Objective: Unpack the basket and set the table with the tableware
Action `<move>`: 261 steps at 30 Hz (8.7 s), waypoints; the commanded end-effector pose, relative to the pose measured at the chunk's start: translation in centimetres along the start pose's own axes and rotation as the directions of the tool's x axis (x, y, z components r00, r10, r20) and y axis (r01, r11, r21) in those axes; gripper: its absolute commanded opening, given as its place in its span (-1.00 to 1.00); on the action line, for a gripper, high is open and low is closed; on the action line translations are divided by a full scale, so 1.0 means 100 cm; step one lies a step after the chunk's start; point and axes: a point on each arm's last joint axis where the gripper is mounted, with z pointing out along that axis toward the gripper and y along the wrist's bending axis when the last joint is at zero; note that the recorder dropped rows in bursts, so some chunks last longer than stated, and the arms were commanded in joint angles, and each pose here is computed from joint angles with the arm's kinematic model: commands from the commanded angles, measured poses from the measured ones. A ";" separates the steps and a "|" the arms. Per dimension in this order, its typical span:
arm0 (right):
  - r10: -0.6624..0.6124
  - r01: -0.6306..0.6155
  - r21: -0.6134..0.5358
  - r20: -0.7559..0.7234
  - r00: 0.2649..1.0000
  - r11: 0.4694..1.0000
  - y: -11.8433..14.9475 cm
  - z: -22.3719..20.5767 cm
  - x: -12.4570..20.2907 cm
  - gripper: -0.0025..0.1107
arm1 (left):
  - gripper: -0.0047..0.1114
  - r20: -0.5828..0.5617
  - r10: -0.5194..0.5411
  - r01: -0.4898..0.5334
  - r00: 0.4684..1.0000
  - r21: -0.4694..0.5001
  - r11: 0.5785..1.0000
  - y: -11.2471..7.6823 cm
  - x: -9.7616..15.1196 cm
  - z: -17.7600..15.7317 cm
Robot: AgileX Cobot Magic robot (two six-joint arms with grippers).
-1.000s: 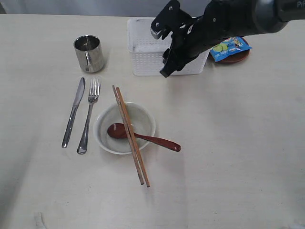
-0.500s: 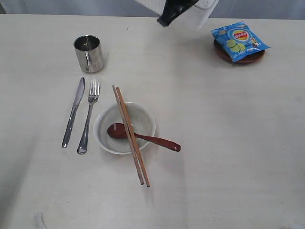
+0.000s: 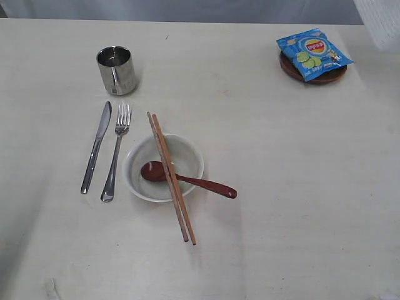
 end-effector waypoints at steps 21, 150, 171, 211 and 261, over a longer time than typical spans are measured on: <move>0.090 -0.107 -0.063 -0.231 0.969 0.992 -0.002 0.108 0.068 -0.96 | -0.92 0.001 0.003 -0.003 1.000 0.005 1.000 0.000 0.001 0.000; -0.140 0.125 -0.329 -0.024 0.990 0.936 0.205 -0.109 0.018 -0.96 | -0.92 0.001 0.001 -0.001 1.000 0.005 1.000 0.000 0.001 0.000; -0.111 0.187 -0.330 0.235 0.966 0.925 0.158 -0.194 0.132 -0.96 | -0.92 0.001 0.001 -0.001 1.000 0.005 1.000 0.000 0.001 0.000; 0.161 -0.210 -0.008 0.669 0.726 0.978 0.068 -0.228 0.323 -0.96 | -0.92 0.004 -0.001 0.001 1.000 0.005 1.000 0.000 0.001 0.000; 0.114 -0.108 -0.042 0.534 0.838 0.993 0.075 -0.210 0.340 -0.96 | -0.92 0.004 -0.001 0.001 1.000 0.005 1.000 0.000 0.001 0.000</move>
